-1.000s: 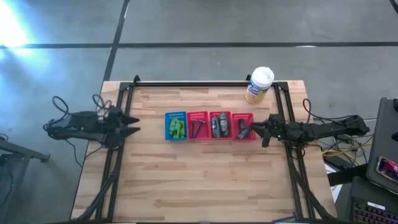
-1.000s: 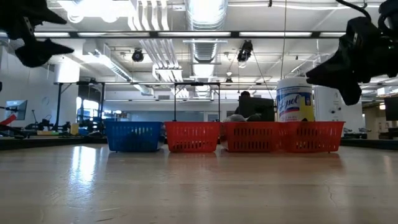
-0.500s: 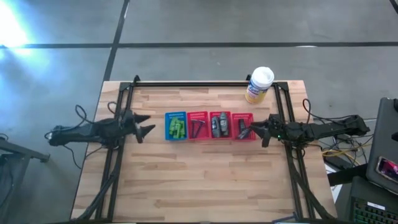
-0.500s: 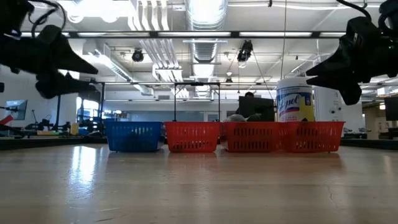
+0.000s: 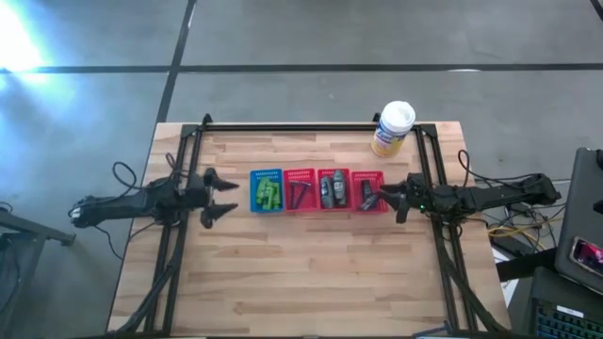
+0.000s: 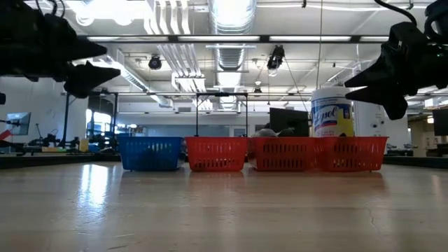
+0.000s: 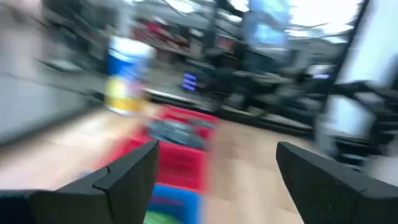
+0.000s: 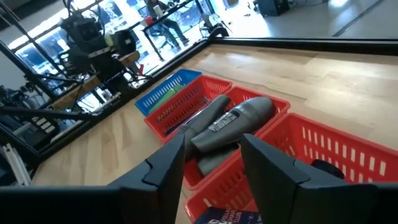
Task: Pick & Place Travel size toiletries
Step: Return to Home Position
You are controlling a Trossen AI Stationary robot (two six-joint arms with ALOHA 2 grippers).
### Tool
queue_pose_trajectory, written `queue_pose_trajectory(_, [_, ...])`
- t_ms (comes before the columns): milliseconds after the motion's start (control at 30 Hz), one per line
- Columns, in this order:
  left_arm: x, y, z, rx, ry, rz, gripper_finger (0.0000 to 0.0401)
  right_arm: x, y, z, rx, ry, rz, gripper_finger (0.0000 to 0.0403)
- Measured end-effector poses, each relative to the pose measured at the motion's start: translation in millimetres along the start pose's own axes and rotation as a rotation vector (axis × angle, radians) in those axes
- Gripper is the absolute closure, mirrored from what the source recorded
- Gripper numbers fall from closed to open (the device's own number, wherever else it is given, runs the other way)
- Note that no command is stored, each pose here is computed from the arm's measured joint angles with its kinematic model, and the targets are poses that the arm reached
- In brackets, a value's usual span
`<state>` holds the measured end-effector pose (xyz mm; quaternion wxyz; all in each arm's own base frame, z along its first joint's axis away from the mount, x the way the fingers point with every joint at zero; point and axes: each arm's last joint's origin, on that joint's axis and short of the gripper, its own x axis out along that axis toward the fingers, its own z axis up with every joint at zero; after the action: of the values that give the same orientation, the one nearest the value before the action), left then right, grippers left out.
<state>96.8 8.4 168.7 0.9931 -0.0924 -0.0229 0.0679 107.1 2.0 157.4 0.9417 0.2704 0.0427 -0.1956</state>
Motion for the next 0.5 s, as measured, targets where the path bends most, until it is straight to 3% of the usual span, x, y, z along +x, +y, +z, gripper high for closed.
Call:
queue_pose_trajectory(167, [-0.3,-4.3,-0.7,-0.161,0.042,-0.153,0.0075,0.1,0.0,-0.1,-0.001,0.001,-0.001,0.0236])
queue_pose_trajectory(500, [-0.3,-4.6,-0.8,-0.189,0.045,-0.161,0.0075,0.2,-0.1,-0.4,-0.002,0.003,-0.002,0.0216])
